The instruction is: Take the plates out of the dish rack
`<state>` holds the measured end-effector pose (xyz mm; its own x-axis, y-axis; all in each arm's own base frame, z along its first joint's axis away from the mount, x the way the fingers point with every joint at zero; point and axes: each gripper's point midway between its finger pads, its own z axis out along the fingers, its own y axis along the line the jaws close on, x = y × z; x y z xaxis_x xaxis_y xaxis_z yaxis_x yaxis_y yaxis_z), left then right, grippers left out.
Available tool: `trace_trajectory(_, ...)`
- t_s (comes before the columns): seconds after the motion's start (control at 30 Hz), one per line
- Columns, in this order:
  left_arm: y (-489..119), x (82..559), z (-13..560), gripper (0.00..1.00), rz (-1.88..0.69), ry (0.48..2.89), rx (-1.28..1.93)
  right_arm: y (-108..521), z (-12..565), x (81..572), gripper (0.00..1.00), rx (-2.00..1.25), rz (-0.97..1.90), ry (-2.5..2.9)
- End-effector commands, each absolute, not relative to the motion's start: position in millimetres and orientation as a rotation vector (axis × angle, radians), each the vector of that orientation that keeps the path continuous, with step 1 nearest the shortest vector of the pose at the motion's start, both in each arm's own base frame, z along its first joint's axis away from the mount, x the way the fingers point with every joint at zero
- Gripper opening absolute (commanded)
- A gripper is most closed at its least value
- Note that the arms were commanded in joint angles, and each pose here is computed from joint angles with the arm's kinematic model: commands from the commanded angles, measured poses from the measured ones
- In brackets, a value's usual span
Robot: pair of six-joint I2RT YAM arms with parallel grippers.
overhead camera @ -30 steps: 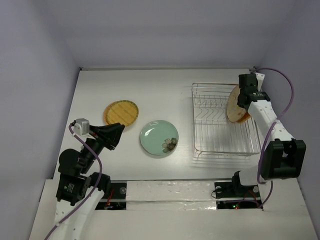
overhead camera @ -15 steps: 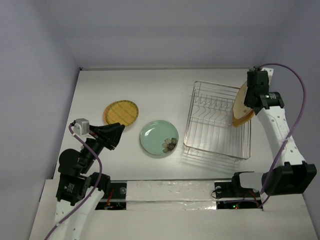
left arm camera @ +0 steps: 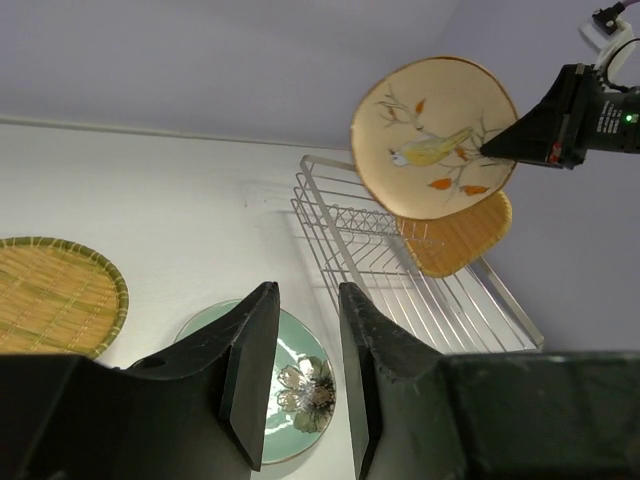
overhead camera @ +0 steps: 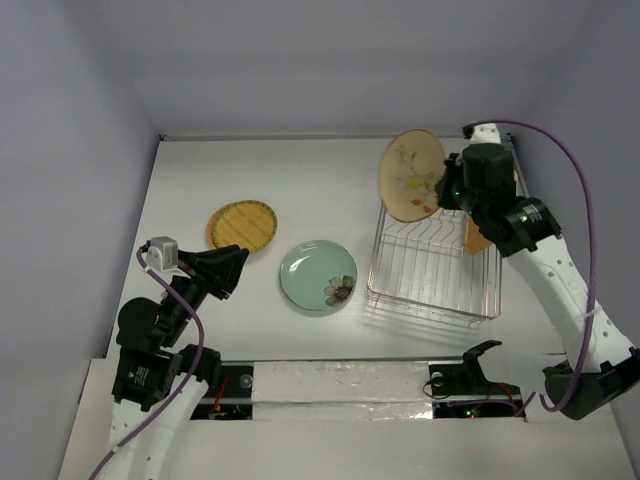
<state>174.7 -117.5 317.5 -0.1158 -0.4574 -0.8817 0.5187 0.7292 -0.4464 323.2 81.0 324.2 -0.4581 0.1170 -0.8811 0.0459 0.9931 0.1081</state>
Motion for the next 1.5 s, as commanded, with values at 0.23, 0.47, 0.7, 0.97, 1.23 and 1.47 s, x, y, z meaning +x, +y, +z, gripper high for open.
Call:
trace_trajectory(0.23,-116.3,177.6,323.8,0.28,-0.825,1.446,0.043,285.1,312.4,304.3,0.00,-0.277,0.888,1.945)
trace_trajectory(0.47,-115.8,177.6,324.2,0.28,-0.824,1.446,0.039,335.5,247.5,289.8,0.00,-0.416,0.966,2.081)
trace_trajectory(0.7,-115.8,178.3,322.9,0.28,-0.824,1.450,0.036,339.3,195.6,288.8,0.00,-0.431,0.947,2.193)
trace_trajectory(0.97,-115.1,177.8,323.8,0.28,-0.821,1.447,0.035,340.8,164.5,281.8,0.00,-0.439,0.959,2.272)
trace_trajectory(1.23,-115.2,177.0,324.7,0.28,-0.824,1.443,0.036,317.9,132.5,283.8,0.25,-0.390,0.791,2.364)
trace_trajectory(1.47,-115.5,176.4,325.3,0.28,-0.826,1.440,0.039,294.0,111.7,278.3,0.53,-0.399,0.644,2.436)
